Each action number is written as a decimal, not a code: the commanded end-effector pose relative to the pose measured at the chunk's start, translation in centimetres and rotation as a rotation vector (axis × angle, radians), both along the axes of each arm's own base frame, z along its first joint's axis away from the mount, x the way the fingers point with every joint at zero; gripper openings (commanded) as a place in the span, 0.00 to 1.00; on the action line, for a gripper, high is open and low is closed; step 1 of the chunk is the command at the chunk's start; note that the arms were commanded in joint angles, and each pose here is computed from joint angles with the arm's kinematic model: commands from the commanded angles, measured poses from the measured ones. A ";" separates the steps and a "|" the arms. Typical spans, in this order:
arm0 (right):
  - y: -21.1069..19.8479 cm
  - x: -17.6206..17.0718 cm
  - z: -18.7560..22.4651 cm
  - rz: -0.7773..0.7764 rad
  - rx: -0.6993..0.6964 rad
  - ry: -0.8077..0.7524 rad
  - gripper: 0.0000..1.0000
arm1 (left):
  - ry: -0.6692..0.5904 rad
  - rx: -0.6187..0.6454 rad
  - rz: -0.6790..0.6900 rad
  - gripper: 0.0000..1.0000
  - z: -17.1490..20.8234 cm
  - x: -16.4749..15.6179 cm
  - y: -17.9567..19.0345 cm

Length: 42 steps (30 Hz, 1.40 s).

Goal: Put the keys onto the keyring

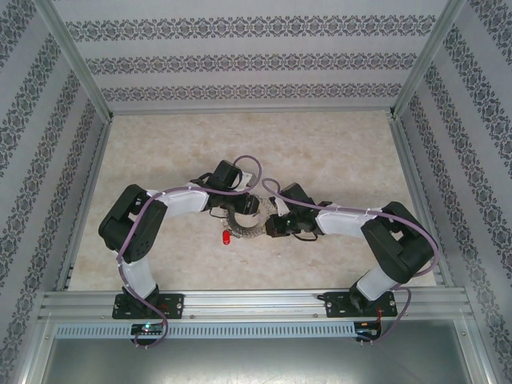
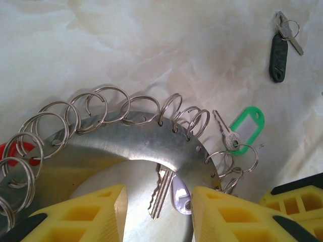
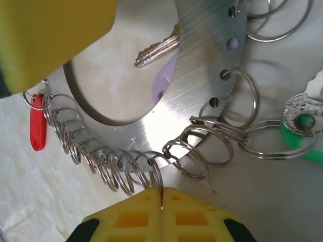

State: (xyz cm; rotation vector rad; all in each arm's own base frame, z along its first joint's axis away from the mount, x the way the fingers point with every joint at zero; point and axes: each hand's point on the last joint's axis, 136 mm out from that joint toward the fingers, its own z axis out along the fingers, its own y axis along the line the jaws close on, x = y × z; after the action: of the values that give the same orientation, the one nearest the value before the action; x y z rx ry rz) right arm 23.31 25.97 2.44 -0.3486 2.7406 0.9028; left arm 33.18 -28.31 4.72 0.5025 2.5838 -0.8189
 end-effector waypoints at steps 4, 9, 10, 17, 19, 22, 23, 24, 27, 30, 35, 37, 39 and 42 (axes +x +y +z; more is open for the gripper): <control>-1.2 -0.5 1.8 0.096 -0.042 -0.160 0.00 | -0.095 -0.005 0.028 0.39 3.7 1.1 0.7; -1.6 -0.6 5.0 0.252 -0.047 -0.381 0.00 | -0.238 -0.021 0.066 0.39 8.3 1.8 1.6; -1.7 -0.7 5.8 0.281 -0.047 -0.434 0.00 | -0.273 -0.027 0.072 0.39 9.3 1.8 1.9; -1.6 -0.7 13.8 0.496 -0.030 -0.888 0.00 | -0.514 -0.034 0.053 0.42 15.8 0.7 4.0; -1.5 -0.5 15.7 0.538 -0.026 -0.954 0.00 | -0.576 -0.034 0.010 0.42 17.1 0.0 4.3; -0.9 0.1 18.5 0.559 0.039 -1.042 0.00 | -0.683 -0.064 -0.112 0.42 19.1 -1.7 3.9; -0.7 0.2 19.4 0.568 0.065 -1.074 0.00 | -0.715 -0.078 -0.150 0.42 19.6 -2.3 3.7; -0.5 0.4 20.1 0.578 0.083 -1.102 0.00 | -0.751 -0.094 -0.191 0.42 20.3 -2.9 3.6; 0.0 0.6 21.5 0.629 0.147 -1.151 0.00 | -0.825 -0.134 -0.317 0.42 21.1 -4.5 3.4; 0.4 0.6 22.8 0.696 0.195 -1.182 0.00 | -0.828 -0.172 -0.394 0.42 21.6 -5.0 3.4; 1.1 0.4 23.7 0.806 0.267 -1.205 0.00 | -0.802 -0.232 -0.573 0.42 22.2 -6.3 2.6; 1.4 0.5 24.2 0.827 0.302 -1.202 0.00 | -0.810 -0.282 -0.689 0.41 22.0 -7.8 1.9; 1.7 0.4 24.7 0.845 0.353 -1.197 0.00 | -0.860 -0.281 -0.723 0.38 22.0 -8.0 1.7; 2.1 0.6 24.9 0.864 0.391 -1.176 0.00 | -0.925 -0.271 -0.722 0.37 22.2 -7.8 1.6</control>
State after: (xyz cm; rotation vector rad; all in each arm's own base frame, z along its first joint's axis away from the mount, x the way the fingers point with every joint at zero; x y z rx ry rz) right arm 25.09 27.41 25.16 -1.4025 1.3983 0.8121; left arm 26.81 -26.29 26.09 1.2744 1.5582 -0.8360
